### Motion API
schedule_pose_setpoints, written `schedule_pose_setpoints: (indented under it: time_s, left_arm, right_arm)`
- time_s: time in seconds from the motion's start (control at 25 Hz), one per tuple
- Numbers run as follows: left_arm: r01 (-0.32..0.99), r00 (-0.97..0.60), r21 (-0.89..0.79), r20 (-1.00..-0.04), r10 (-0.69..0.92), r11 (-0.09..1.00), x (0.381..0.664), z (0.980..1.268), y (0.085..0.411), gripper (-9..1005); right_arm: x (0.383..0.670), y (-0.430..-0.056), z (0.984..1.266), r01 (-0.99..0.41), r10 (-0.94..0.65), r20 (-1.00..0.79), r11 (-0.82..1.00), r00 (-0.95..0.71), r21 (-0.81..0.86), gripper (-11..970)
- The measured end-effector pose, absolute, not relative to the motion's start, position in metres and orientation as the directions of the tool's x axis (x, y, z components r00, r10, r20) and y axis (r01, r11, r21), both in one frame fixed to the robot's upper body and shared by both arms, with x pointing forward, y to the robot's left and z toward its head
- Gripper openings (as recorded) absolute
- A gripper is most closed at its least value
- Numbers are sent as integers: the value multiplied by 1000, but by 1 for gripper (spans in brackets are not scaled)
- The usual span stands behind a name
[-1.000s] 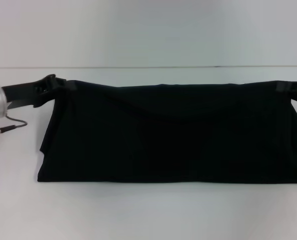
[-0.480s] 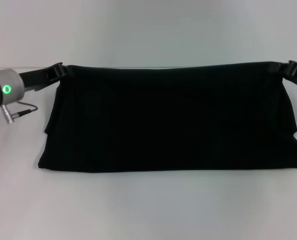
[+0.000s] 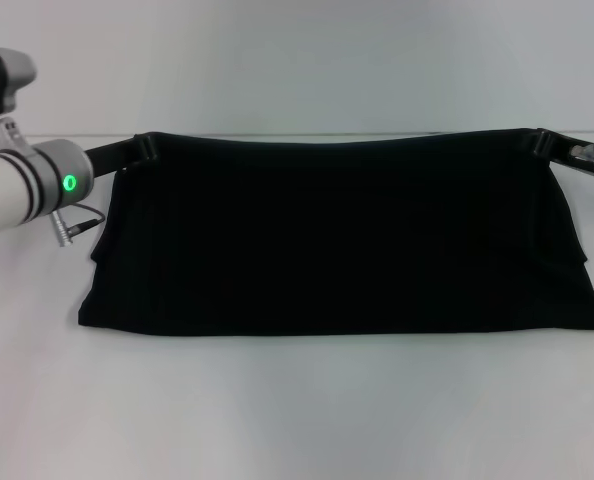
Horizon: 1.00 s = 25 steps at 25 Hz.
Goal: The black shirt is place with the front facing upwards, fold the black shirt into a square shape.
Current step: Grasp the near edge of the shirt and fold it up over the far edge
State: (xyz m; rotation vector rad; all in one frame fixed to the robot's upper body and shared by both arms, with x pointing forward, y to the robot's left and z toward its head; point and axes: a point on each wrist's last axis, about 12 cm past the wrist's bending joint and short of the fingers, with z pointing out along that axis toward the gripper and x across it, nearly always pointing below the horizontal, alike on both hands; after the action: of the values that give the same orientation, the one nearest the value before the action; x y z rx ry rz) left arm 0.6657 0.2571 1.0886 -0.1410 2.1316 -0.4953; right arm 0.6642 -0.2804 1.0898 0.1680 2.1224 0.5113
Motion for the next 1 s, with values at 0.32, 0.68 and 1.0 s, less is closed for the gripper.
schedule_pose_setpoints:
  time_s: [0.32, 0.68, 1.0]
  left_arm:
    - [106, -541, -345, -807, -237, 933, 667, 1079, 232, 63]
    - [108, -516, -346, -821, -245, 932, 663, 1074, 232, 289]
    - [91, -518, -393, -803, -293, 915, 651, 1065, 251, 522]
  right_arm:
    - [675, -264, 1087, -59, 210, -805, 955, -556, 290, 76]
    - [672, -261, 1080, -68, 204, -821, 957, -533, 282, 284]
    - [657, -285, 1066, 52, 371, -778, 914, -508, 402, 570]
